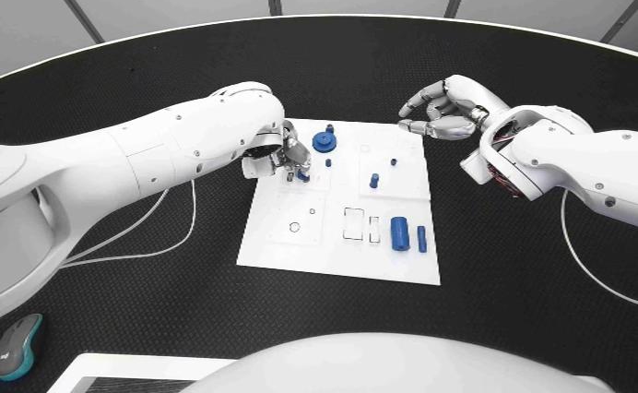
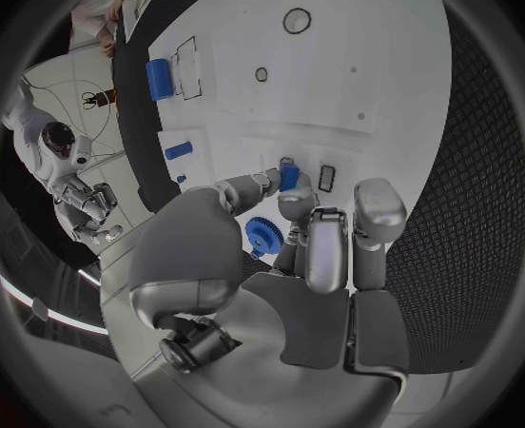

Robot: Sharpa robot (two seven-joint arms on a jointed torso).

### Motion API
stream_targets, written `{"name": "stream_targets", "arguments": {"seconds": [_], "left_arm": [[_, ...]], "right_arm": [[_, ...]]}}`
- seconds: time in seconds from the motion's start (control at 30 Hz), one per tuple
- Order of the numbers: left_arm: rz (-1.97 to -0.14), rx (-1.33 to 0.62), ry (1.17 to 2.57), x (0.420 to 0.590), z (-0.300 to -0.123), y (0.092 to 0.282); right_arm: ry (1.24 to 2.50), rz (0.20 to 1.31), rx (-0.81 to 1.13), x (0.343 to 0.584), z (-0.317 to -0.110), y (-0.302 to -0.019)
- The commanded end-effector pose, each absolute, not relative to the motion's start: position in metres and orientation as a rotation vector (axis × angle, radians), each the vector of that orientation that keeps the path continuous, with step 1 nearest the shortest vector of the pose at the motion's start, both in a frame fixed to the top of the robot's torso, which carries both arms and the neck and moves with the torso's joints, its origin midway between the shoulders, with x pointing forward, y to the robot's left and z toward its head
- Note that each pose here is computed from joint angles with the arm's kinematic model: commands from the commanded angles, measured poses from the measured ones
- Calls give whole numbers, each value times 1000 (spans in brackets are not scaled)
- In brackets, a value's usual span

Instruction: Assemble the parts on the task board

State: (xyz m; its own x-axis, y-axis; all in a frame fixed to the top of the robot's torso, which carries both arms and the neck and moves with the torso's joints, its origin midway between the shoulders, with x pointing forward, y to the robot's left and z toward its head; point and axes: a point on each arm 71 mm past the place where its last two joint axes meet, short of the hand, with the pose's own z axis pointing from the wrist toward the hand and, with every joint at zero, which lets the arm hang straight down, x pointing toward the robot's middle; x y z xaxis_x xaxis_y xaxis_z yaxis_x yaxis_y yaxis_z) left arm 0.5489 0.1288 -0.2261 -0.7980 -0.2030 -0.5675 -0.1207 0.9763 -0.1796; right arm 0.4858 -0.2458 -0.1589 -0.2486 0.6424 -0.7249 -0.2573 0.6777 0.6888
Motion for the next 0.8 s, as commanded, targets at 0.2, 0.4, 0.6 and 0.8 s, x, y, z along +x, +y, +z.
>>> {"name": "stream_targets", "arguments": {"seconds": [0.2,0.4,0.6,0.8], "left_arm": [[-176,-213,2515,548,-227,128],[-181,-218,2508,548,-227,127],[-182,-215,2510,548,-227,127],[-174,-201,2526,548,-228,126]], "right_arm": [[1612,875,321,486,-159,-246],[1612,875,321,486,-159,-246],[1612,875,321,486,-159,-246],[1612,874,322,486,-159,-246]]}}
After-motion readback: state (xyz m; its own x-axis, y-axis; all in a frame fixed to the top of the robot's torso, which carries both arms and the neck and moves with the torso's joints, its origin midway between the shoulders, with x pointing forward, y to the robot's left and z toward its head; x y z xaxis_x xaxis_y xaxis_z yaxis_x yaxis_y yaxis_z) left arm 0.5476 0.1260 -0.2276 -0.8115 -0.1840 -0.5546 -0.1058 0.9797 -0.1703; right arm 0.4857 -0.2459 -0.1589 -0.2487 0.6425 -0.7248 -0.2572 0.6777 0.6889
